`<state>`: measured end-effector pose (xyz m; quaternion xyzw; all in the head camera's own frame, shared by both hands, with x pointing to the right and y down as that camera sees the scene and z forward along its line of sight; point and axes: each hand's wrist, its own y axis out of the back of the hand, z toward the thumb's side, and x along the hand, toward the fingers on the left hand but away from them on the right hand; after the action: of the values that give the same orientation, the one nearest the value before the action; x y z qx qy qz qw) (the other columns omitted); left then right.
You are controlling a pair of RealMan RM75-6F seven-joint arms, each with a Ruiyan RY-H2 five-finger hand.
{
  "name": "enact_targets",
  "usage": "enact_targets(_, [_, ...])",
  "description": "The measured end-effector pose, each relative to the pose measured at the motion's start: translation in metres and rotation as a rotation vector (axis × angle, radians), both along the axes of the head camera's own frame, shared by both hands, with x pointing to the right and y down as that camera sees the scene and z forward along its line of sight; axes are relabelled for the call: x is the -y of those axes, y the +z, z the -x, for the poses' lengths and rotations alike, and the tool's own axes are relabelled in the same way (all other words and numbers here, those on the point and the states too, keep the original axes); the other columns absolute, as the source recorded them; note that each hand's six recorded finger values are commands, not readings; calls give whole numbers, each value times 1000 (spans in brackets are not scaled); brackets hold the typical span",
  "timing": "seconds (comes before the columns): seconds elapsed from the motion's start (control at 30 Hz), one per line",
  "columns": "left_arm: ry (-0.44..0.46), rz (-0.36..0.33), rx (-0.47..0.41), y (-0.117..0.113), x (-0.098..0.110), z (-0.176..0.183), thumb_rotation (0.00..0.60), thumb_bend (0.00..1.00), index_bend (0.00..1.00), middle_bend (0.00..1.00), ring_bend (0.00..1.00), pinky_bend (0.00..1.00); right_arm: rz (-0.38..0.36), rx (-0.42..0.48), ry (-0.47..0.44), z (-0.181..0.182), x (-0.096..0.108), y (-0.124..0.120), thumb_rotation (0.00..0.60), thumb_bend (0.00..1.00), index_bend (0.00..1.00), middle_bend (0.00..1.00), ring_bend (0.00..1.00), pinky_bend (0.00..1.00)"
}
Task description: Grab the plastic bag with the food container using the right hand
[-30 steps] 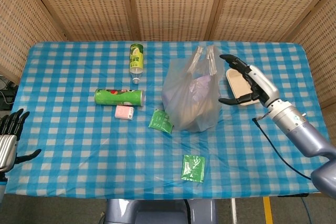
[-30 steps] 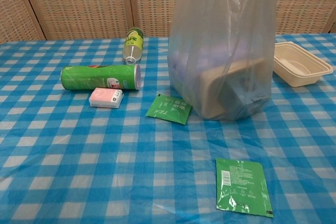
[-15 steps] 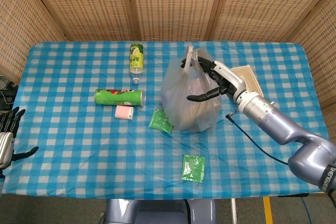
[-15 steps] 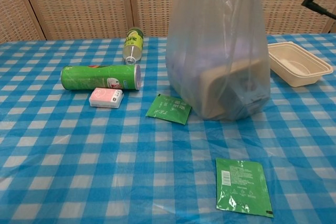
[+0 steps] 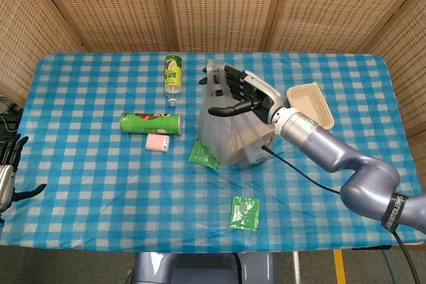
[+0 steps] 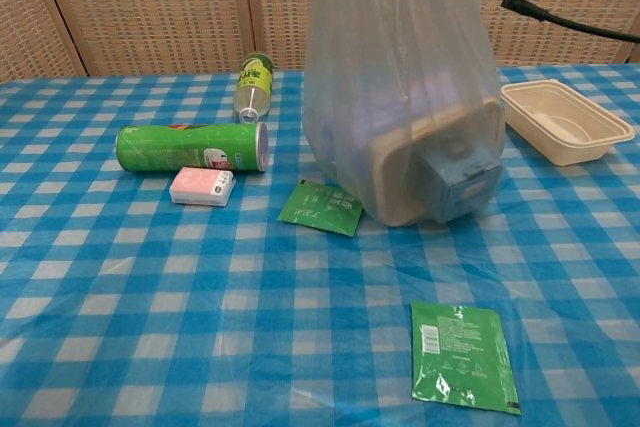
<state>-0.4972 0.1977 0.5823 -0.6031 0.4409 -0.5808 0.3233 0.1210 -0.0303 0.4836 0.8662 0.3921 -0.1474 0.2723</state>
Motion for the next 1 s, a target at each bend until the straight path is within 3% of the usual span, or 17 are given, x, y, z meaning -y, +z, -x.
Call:
enact_targets(0.1, [-2, 2, 2, 1, 1, 1, 600, 0, 0, 0, 0, 0, 21, 27, 13, 4, 2, -1, 600, 0, 218, 334, 173, 264])
enact_targets(0.47, [0, 2, 1, 1, 1, 0, 600, 0, 0, 0, 0, 0, 22, -25, -27, 8, -5, 18, 600, 0, 219, 333, 173, 263])
enact_targets(1.0, [-6, 11, 10, 5, 2, 2, 600, 0, 0, 0, 0, 0, 171, 190, 95, 29, 5, 7, 600, 0, 232, 373, 193, 359])
